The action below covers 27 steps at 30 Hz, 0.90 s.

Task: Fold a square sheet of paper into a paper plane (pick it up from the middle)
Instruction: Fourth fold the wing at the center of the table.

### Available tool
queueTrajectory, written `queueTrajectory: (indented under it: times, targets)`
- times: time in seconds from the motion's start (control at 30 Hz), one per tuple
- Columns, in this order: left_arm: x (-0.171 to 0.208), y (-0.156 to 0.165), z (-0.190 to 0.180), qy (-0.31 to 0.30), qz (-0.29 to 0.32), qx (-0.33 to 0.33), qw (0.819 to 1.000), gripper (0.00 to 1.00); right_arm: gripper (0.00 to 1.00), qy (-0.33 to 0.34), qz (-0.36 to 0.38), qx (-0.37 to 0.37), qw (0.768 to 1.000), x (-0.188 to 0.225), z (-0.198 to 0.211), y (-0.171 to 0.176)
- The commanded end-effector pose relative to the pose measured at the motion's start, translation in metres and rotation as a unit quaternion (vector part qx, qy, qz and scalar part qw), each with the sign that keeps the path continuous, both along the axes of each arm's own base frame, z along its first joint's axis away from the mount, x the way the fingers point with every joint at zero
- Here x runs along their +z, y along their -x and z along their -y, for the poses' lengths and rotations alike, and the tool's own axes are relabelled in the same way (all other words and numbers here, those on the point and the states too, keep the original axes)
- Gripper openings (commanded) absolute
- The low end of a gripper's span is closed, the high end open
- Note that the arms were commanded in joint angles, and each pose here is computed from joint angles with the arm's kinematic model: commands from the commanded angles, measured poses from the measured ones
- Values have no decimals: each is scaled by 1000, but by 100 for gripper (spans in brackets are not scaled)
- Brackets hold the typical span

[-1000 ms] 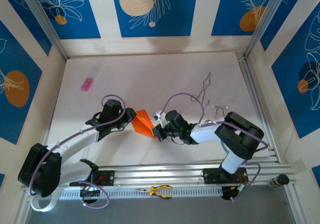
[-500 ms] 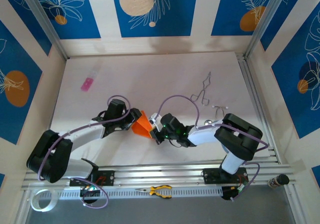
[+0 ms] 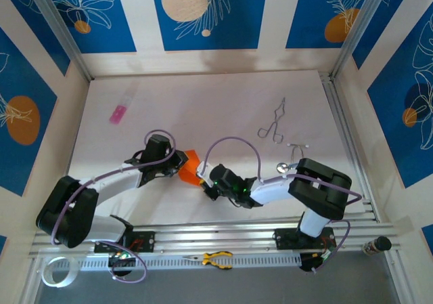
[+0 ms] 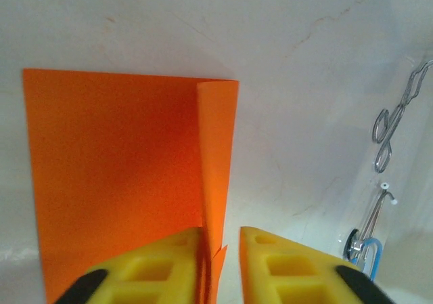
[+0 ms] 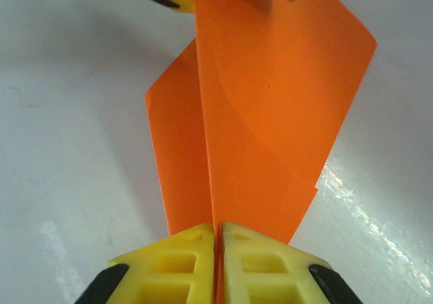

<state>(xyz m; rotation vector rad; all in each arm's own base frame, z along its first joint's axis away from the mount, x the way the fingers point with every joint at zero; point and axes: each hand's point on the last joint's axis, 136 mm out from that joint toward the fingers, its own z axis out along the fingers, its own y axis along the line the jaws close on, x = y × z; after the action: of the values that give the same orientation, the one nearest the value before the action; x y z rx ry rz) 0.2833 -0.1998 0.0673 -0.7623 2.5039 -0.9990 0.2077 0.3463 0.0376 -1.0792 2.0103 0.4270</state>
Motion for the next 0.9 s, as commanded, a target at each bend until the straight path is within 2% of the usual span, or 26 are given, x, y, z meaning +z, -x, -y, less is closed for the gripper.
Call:
queueTrajectory:
  times: [0.0,0.1,0.27,0.67,0.87]
  targets:
    - [6,-2,-5,0,8,12,1000,13,13,22,58,-10,998,7,-2,-10]
    - [8,-3,-4,2,10,12,1000,6,16,33,74,-12,997,6,-2,-10]
    - [8,-4,-3,5,11,12,1000,0,18,43,93,-16,995,6,-2,-11]
    - [8,-5,-3,5,12,13,1000,0,17,43,94,-29,994,5,0,-13]
    - [9,-5,-3,4,13,11,1000,0,10,40,86,-24,995,4,0,-11]
